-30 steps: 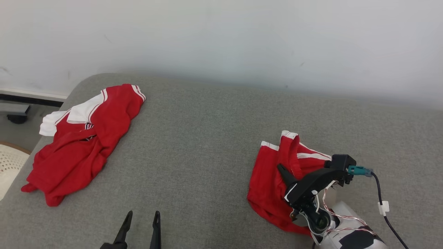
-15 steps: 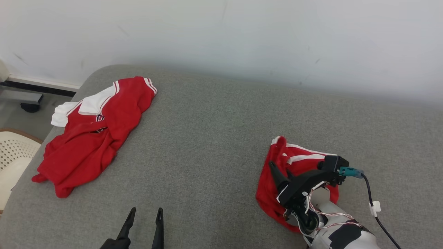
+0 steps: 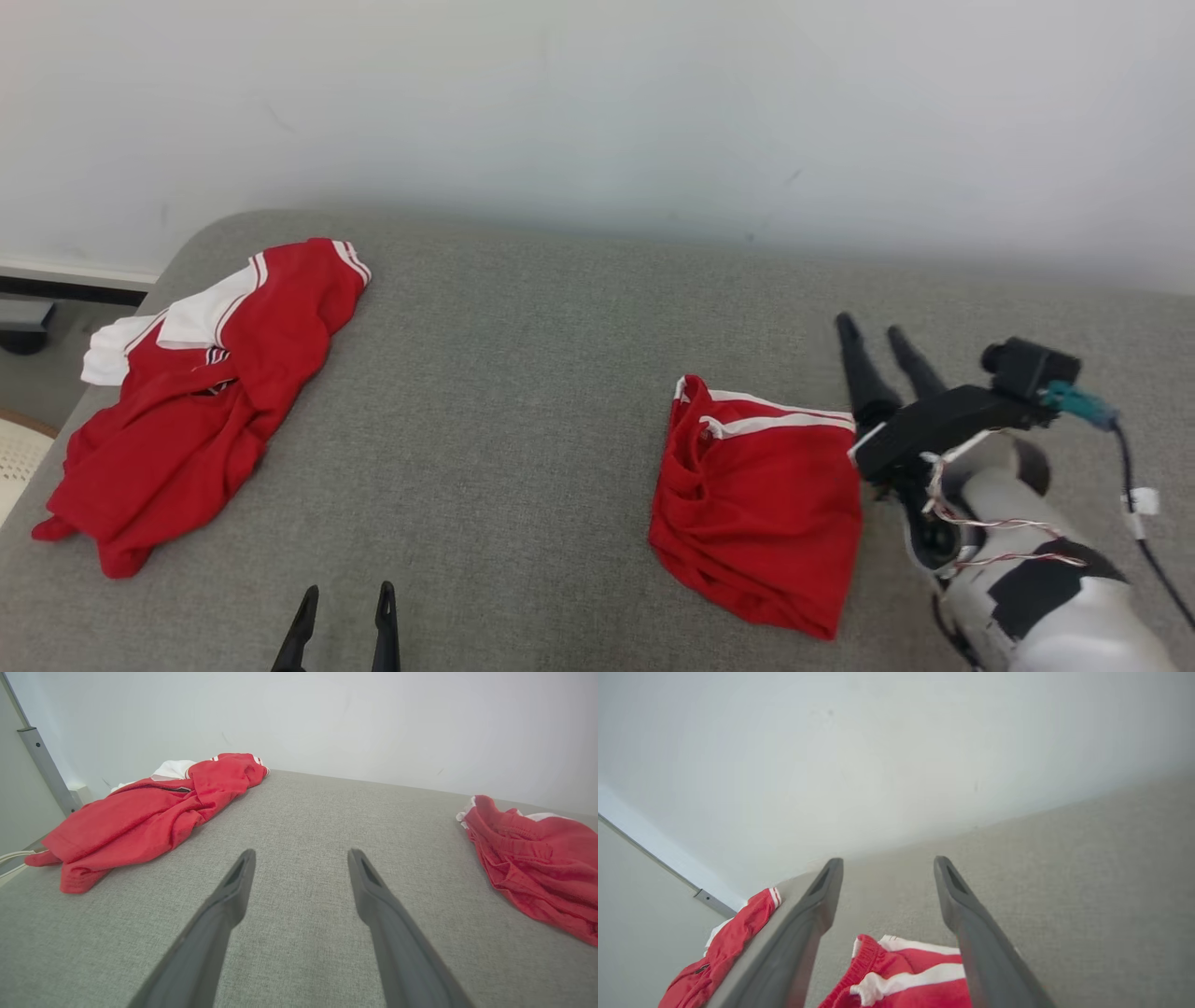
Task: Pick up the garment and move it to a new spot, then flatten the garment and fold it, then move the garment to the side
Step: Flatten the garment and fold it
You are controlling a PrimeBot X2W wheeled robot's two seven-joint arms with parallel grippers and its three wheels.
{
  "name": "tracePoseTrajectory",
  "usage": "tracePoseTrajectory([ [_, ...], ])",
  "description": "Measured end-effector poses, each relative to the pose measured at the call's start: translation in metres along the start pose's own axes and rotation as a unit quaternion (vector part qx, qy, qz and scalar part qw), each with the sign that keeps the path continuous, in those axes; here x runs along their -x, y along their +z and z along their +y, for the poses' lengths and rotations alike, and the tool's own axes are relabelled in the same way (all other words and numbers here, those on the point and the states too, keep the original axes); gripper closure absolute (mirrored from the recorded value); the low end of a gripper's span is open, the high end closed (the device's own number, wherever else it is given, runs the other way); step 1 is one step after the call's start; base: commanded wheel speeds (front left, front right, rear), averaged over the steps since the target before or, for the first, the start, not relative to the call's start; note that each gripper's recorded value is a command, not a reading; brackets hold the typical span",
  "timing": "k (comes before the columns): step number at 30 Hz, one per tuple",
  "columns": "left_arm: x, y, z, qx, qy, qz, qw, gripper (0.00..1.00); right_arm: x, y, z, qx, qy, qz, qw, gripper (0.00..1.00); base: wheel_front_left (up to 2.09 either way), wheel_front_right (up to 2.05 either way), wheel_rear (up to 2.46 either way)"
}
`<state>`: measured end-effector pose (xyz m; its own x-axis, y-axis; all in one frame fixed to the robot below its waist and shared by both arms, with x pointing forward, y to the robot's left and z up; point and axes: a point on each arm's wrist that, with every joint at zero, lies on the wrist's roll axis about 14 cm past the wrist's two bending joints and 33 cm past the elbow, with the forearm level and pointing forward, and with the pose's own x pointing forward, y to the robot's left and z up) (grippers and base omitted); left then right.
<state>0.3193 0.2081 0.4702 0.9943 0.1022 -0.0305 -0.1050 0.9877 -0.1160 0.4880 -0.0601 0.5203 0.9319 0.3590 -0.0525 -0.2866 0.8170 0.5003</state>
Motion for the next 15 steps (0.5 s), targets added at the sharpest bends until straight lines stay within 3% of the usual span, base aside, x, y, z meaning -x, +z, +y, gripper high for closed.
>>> tracePoseTrajectory([
  [2, 0.000, -0.001, 0.000, -0.001, -0.001, 0.002, 1.000, 0.00, 0.005, 0.031, -0.015, 0.030, -0.005, -0.040, 0.999, 0.00, 0.00, 0.00, 0.00],
  [5, -0.004, 0.001, -0.004, -0.004, -0.008, -0.002, 1.000, 0.00, 0.025, 0.048, -0.041, 0.068, -0.027, -0.074, 0.995, 0.00, 0.00, 0.00, 0.00],
  [15, -0.009, 0.007, -0.010, -0.017, -0.022, -0.011, 1.000, 0.00, 0.094, 0.027, -0.062, 0.113, -0.075, -0.115, 0.984, 0.00, 0.00, 0.00, 0.00],
])
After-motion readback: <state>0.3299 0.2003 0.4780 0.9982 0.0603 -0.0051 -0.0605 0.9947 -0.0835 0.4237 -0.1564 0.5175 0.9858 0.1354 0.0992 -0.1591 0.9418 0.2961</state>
